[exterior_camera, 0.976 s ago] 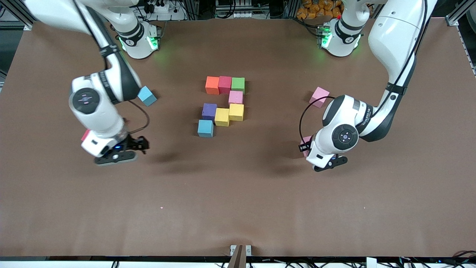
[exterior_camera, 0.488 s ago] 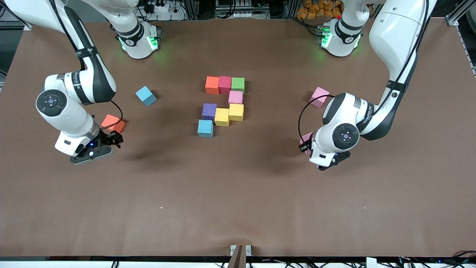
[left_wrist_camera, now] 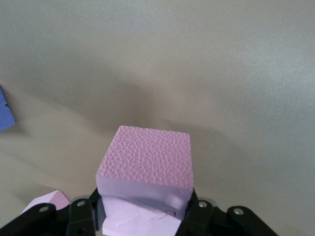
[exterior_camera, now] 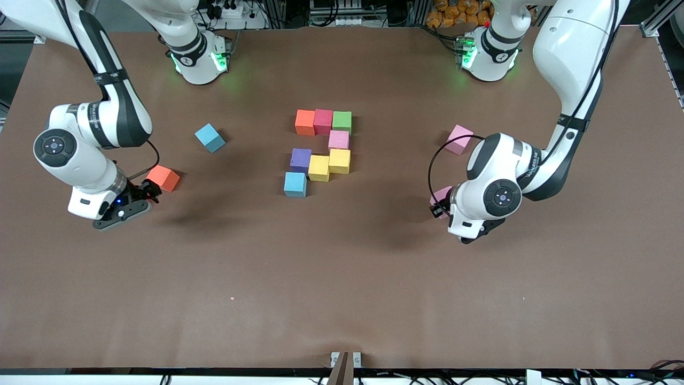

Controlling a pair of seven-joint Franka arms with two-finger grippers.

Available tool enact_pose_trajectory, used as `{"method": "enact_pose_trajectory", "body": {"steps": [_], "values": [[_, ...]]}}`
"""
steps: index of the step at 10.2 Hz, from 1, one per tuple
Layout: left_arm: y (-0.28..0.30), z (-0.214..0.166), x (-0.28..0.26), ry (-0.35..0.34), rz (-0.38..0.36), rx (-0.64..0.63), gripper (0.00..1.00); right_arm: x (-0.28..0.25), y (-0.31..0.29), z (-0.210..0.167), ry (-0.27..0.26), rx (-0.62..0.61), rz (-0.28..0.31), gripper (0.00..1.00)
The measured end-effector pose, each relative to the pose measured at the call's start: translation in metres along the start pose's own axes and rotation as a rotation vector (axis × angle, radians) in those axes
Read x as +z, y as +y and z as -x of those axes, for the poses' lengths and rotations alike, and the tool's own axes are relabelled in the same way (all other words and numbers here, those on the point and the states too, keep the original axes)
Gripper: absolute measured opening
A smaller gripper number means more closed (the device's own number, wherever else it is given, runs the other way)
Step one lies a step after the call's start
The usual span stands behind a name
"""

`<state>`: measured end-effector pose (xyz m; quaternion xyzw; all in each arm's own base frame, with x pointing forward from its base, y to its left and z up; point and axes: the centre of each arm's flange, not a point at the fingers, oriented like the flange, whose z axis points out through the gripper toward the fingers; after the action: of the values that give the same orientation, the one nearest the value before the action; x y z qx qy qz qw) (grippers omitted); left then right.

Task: Form number 2 with 11 blocks
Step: 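Open the right gripper and withdraw while the left gripper carries pink, then grasp the magenta cube beside the orange cube with the right gripper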

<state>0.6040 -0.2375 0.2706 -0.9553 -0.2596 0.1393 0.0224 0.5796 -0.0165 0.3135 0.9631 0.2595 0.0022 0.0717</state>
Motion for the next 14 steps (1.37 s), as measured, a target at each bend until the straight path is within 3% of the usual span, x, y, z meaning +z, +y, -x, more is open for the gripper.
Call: {"method": "enact_pose_trajectory", "body": {"steps": [4,7,10,14], "values": [[-0.002,-0.005,-0.019,0.029,0.019,0.003,0.57,0.013,-0.002,0.009,0.008,-0.039,-0.006,1.0],[-0.019,-0.029,-0.031,0.085,0.005,-0.008,0.56,0.037,-0.018,0.022,0.055,-0.054,-0.008,1.0],[-0.053,-0.073,-0.056,0.128,0.028,-0.044,0.56,0.052,-0.019,0.036,0.034,-0.058,-0.025,1.0],[-0.041,-0.064,-0.061,0.137,0.036,-0.045,0.56,0.056,-0.018,0.04,0.029,-0.06,-0.031,1.0]]}}
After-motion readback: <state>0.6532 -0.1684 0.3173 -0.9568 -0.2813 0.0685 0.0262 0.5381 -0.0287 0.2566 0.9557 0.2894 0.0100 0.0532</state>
